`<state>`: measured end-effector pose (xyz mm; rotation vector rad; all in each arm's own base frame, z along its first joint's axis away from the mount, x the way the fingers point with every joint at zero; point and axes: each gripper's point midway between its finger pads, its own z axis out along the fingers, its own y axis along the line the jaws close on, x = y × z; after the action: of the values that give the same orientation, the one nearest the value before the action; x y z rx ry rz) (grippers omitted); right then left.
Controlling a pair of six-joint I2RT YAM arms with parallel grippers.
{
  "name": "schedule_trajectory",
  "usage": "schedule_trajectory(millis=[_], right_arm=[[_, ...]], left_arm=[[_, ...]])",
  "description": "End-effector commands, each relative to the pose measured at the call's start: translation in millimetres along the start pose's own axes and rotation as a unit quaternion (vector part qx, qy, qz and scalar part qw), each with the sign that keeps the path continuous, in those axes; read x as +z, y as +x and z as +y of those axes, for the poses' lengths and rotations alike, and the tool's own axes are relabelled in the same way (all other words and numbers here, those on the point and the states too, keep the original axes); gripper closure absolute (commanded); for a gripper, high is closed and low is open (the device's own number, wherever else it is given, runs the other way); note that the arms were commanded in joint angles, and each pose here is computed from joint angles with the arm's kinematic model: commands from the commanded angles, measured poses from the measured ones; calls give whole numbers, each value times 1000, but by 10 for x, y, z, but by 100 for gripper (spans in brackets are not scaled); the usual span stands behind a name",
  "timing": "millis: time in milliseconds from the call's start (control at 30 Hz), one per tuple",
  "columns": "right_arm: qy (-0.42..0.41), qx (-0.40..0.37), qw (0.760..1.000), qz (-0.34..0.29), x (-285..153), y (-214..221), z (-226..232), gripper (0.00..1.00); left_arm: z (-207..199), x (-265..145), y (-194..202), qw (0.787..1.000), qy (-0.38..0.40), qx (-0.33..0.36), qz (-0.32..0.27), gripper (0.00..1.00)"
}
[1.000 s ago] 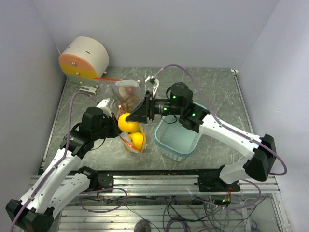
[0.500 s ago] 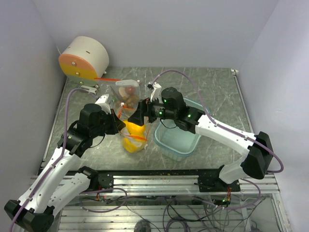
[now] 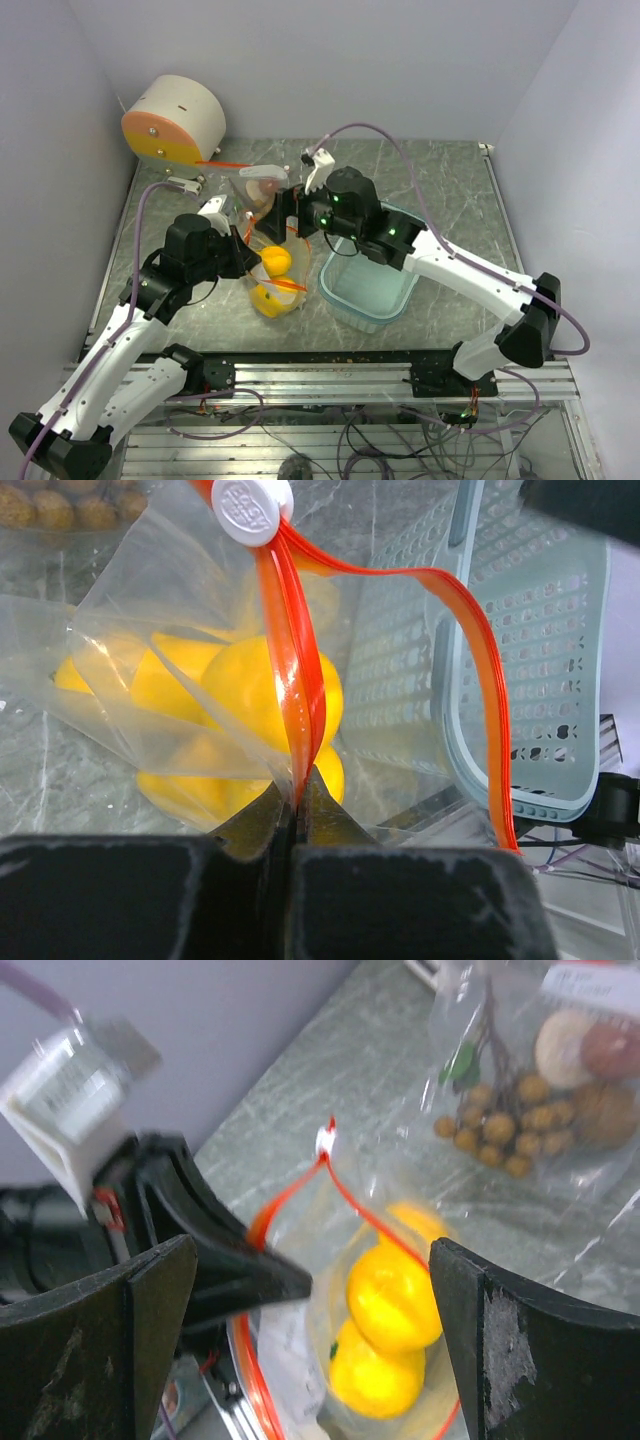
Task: Place the food in the zip-top bag and seal the zipper
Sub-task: Place the fake fruit in the zipper food storage bag, then pick up the zipper food storage bag at the center of the board.
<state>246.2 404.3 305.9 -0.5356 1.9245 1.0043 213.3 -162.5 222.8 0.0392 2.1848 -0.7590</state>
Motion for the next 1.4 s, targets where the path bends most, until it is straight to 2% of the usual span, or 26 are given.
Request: schedule_trajectory(millis=[0, 133, 400, 467, 600, 667, 867, 967, 1000, 1067, 1167, 1200, 1367], right_arm=[[73, -3, 997, -7, 236, -98, -169, 0], [90, 1, 996, -1, 460, -66, -200, 1], [101, -15, 994, 28, 700, 124, -128, 12], [103, -18, 994, 31, 711, 155, -122, 24], [117, -26, 992, 36, 686, 200, -147, 80], [123, -30, 991, 35, 646, 208, -171, 99], [107, -43, 993, 15, 490, 130, -145, 100], [86, -51, 995, 1, 396, 28, -72, 100], [75, -55, 996, -4, 361, -18, -29, 100], [51, -66, 996, -11, 302, -110, 60, 100], [12, -84, 996, -15, 226, -238, 197, 100], [-1, -92, 996, -16, 201, -277, 237, 100], [-98, -130, 987, -8, 34, -453, 518, 100]], left_arm=[[-122, 8, -78, 999, 30, 1, -11, 93], [-121, -4, -90, 1000, 28, 2, -13, 93], [-134, -7, -115, 999, 29, 3, -15, 93], [-132, 8, -116, 999, 29, 3, -15, 93], [-102, 41, -112, 1000, 22, 4, -13, 93], [-81, 54, -122, 1000, 17, 4, -15, 93], [-95, -42, -246, 999, 5, 22, -27, 92], [-157, -207, -375, 998, 5, 35, -47, 75], [-187, -279, -416, 998, 7, 44, -53, 62], [-252, -422, -450, 996, 18, 60, -60, 47], [-344, -683, -488, 992, 35, 92, -75, 9], [-369, -776, -505, 990, 40, 104, -84, 2], [-470, -1212, -629, 966, 64, 191, -162, 0]])
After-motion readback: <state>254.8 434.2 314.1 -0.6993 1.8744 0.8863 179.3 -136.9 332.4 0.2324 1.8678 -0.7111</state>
